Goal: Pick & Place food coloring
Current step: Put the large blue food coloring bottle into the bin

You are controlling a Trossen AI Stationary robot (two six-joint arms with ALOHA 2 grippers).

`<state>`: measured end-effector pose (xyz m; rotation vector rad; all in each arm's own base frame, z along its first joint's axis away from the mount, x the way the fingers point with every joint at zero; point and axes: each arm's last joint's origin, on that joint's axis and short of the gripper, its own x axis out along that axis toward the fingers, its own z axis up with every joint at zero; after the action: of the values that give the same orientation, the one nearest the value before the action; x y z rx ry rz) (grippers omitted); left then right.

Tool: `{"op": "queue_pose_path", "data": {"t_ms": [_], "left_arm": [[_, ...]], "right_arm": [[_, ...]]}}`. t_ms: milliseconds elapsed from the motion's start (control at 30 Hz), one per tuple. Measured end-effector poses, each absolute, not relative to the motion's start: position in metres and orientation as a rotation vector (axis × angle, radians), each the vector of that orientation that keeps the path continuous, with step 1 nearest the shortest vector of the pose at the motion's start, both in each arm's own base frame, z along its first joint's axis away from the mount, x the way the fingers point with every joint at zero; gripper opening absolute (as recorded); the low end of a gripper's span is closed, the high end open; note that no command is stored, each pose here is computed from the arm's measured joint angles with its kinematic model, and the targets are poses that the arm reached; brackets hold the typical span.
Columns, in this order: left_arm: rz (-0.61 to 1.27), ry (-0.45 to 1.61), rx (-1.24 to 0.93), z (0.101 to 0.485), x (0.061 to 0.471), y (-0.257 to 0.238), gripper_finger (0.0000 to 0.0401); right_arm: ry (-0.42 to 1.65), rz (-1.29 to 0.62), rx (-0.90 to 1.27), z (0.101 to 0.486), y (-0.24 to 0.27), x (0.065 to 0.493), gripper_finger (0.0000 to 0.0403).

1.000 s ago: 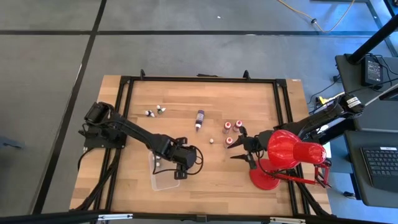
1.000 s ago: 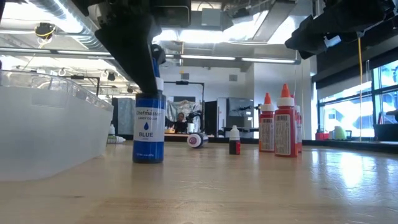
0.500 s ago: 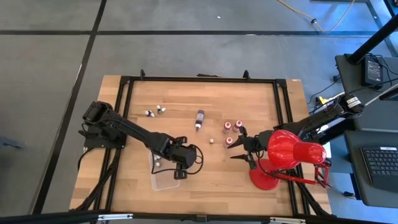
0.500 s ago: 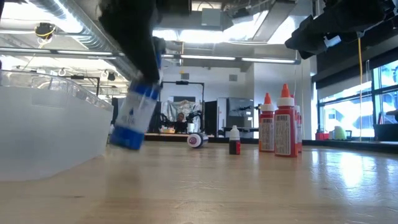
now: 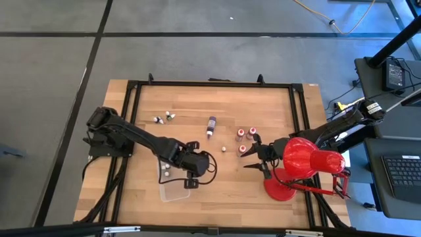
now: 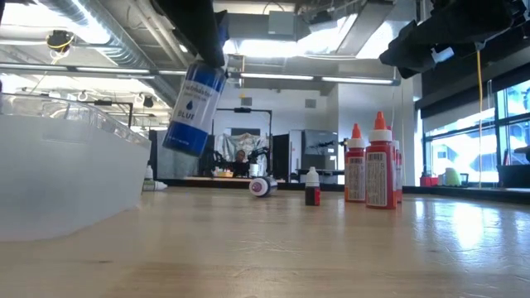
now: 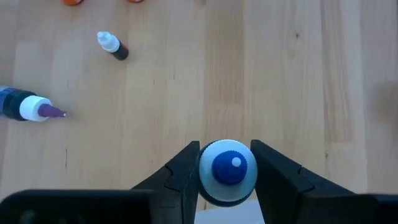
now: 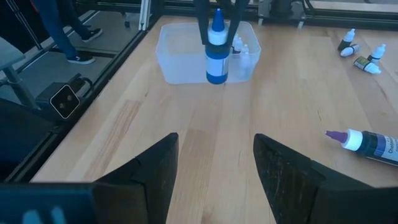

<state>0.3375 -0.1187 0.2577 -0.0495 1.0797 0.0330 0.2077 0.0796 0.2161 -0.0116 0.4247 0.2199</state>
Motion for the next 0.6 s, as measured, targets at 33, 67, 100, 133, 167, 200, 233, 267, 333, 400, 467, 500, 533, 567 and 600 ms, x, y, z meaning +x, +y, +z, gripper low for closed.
{"op": "queue_pose_path", "data": {"t_ms": [33, 67, 100, 133, 167, 200, 233, 267, 333, 400, 467, 500, 533, 567, 600], "left_arm": [[0.037, 1.080, -0.059, 0.259, 0.337, -0.119, 0.0118], [0.039, 1.075, -0.070, 0.260, 0.335, -0.121, 0.0118], [0.037, 1.072, -0.076, 0.262, 0.333, -0.123, 0.0118], [0.033, 1.072, -0.080, 0.265, 0.330, -0.126, 0.0118], [0.030, 1.065, -0.091, 0.268, 0.327, -0.128, 0.0118], [0.029, 1.052, -0.100, 0.272, 0.324, -0.131, 0.0118], [0.038, 1.038, -0.107, 0.276, 0.320, -0.134, 0.0118], [0.055, 1.020, -0.110, 0.281, 0.315, -0.137, 0.0118], [0.093, 0.977, -0.111, 0.291, 0.304, -0.143, 0.0118], [0.144, 0.935, -0.102, 0.299, 0.292, -0.150, 0.0118], [0.189, 0.892, -0.102, 0.304, 0.282, -0.158, 0.0118], [0.208, 0.880, -0.103, 0.305, 0.277, -0.162, 0.0118], [0.221, 0.873, -0.103, 0.305, 0.273, -0.167, 0.0118], [0.230, 0.869, -0.107, 0.305, 0.269, -0.171, 0.0118], [0.239, 0.867, -0.113, 0.303, 0.266, -0.176, 0.0118]], "right_arm": [[0.425, 0.220, -0.012, 0.216, 0.080, 0.208, 0.0211], [0.425, 0.220, -0.012, 0.216, 0.080, 0.208, 0.0211], [0.425, 0.220, -0.012, 0.216, 0.080, 0.208, 0.0211], [0.426, 0.220, -0.012, 0.216, 0.080, 0.208, 0.0211], [0.426, 0.220, -0.012, 0.216, 0.080, 0.208, 0.0211], [0.427, 0.219, -0.012, 0.216, 0.079, 0.208, 0.0211], [0.429, 0.219, -0.012, 0.216, 0.080, 0.208, 0.0211], [0.429, 0.219, -0.012, 0.216, 0.080, 0.208, 0.0211], [0.429, 0.219, -0.011, 0.216, 0.080, 0.208, 0.0211], [0.429, 0.218, -0.010, 0.216, 0.079, 0.208, 0.0211], [0.429, 0.215, -0.010, 0.216, 0.079, 0.208, 0.0211], [0.428, 0.210, -0.010, 0.216, 0.079, 0.208, 0.0211], [0.428, 0.208, -0.009, 0.216, 0.079, 0.208, 0.0211], [0.428, 0.207, -0.006, 0.216, 0.079, 0.208, 0.0211], [0.429, 0.205, 0.001, 0.216, 0.079, 0.208, 0.0211]]}}
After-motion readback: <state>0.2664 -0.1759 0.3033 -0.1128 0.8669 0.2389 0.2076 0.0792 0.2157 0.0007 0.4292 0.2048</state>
